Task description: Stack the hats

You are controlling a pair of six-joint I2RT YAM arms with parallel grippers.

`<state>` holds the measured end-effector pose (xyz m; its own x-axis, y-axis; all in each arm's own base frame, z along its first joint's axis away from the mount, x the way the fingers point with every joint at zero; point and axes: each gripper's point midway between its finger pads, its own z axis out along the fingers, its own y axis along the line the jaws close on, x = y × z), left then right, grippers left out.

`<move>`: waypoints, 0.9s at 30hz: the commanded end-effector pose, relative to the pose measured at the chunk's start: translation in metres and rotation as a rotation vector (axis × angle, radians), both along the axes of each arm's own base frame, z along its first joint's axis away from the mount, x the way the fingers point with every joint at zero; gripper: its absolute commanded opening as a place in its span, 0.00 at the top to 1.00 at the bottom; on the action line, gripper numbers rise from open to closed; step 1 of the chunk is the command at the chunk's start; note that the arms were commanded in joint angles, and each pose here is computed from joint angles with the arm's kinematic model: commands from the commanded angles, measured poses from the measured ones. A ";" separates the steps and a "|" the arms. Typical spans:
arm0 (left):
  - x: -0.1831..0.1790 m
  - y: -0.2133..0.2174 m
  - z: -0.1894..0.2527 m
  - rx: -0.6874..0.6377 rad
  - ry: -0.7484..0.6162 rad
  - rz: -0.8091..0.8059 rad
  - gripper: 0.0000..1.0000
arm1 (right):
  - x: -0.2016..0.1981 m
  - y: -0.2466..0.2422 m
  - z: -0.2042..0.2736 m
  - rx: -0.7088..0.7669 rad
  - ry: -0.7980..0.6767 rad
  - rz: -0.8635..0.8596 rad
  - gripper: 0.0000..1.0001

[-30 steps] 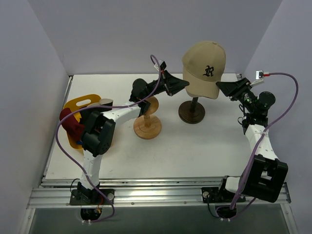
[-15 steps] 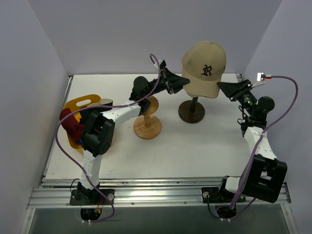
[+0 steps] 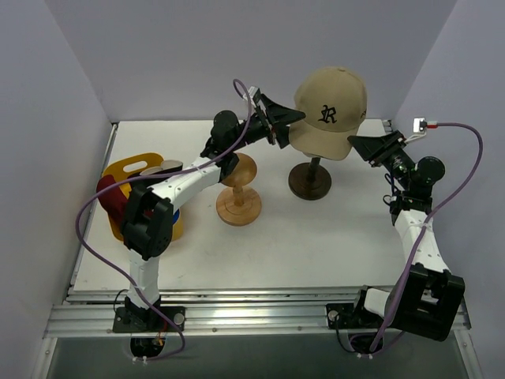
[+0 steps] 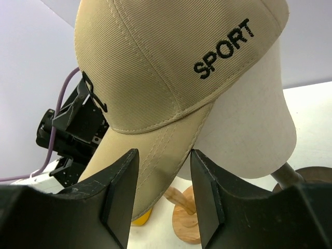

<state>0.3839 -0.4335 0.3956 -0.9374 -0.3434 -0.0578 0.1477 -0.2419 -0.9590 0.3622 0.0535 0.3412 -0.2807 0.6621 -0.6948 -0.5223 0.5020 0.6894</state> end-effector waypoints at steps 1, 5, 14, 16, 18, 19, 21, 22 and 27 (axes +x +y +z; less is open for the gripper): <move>0.006 0.016 0.038 0.011 -0.078 0.089 0.22 | -0.009 0.008 0.027 -0.061 -0.100 0.011 0.60; 0.014 0.019 0.026 0.052 -0.044 0.128 0.17 | -0.007 0.008 0.022 -0.083 -0.086 0.008 0.60; 0.027 0.018 0.014 0.107 -0.051 0.160 0.17 | -0.007 0.014 0.022 -0.114 -0.073 -0.007 0.61; 0.029 0.019 0.018 0.131 -0.079 0.181 0.16 | -0.005 0.015 0.017 -0.134 -0.057 -0.013 0.61; 0.035 0.024 0.016 0.161 -0.078 0.209 0.16 | -0.005 0.016 0.017 -0.137 -0.057 -0.018 0.61; 0.037 0.026 0.016 0.168 -0.078 0.219 0.16 | -0.005 0.017 0.016 -0.136 -0.055 -0.018 0.61; 0.043 0.031 0.012 0.190 -0.072 0.243 0.16 | -0.004 0.018 0.014 -0.137 -0.046 -0.022 0.61; 0.045 0.033 0.012 0.197 -0.076 0.252 0.16 | -0.003 0.018 0.013 -0.147 -0.048 -0.022 0.61; 0.052 0.041 0.003 0.243 -0.075 0.283 0.16 | 0.000 0.018 0.003 -0.163 -0.018 -0.032 0.61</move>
